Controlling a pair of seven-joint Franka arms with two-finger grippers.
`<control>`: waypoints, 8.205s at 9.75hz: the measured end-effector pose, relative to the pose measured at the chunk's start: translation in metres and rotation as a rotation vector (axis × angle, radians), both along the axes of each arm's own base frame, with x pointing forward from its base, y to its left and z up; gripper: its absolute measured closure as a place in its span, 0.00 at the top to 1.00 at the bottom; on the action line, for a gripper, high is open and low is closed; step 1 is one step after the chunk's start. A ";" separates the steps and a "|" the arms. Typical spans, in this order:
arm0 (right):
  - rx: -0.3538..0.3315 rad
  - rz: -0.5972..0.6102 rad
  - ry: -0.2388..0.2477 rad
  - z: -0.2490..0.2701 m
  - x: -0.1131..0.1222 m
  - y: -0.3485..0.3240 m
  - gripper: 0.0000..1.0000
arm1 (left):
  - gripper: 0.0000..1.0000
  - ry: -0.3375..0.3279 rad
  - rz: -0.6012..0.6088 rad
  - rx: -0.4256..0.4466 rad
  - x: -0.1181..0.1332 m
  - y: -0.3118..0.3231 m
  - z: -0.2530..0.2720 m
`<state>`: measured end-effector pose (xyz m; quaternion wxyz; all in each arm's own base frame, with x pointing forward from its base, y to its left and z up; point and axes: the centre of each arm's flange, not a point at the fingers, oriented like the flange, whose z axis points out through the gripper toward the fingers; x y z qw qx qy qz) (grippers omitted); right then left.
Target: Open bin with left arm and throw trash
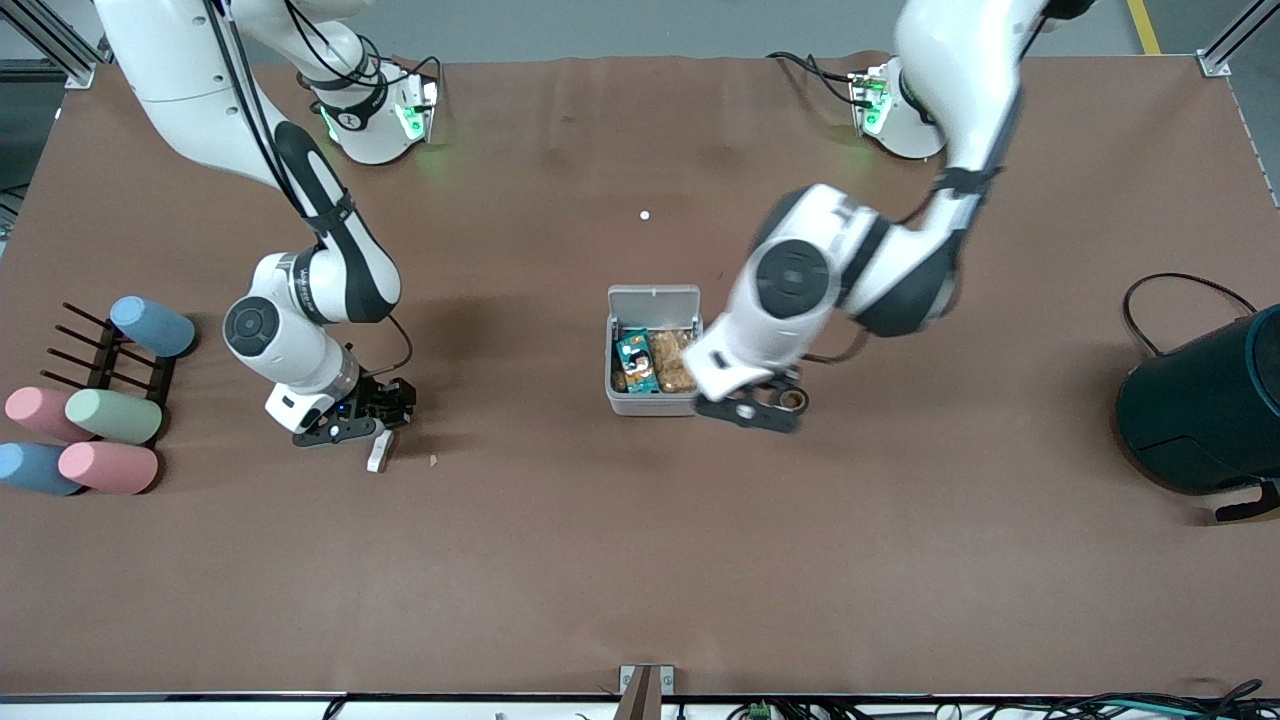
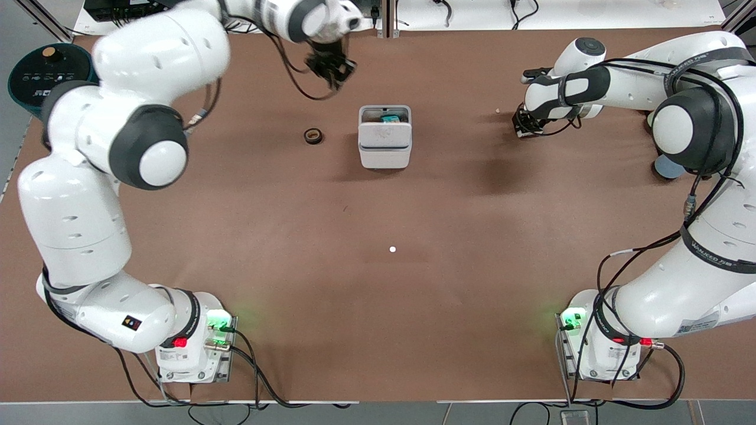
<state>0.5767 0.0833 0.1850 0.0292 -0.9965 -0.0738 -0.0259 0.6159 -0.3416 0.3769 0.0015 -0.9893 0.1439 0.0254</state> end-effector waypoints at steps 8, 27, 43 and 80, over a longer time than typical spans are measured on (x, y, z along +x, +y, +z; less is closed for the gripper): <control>0.096 -0.372 0.120 0.222 0.028 0.205 0.45 | 1.00 0.021 -0.003 -0.024 -0.034 0.045 -0.186; 0.078 -0.366 0.124 0.137 -0.042 0.398 0.99 | 0.47 -0.062 0.077 -0.072 -0.036 -0.006 -0.007; -0.052 -0.351 0.111 -0.003 0.098 -0.009 0.96 | 1.00 -0.065 0.193 -0.043 -0.068 -0.092 -0.054; 0.051 -0.333 0.262 0.392 0.030 -0.009 0.99 | 1.00 -0.089 0.251 -0.012 -0.050 0.314 0.262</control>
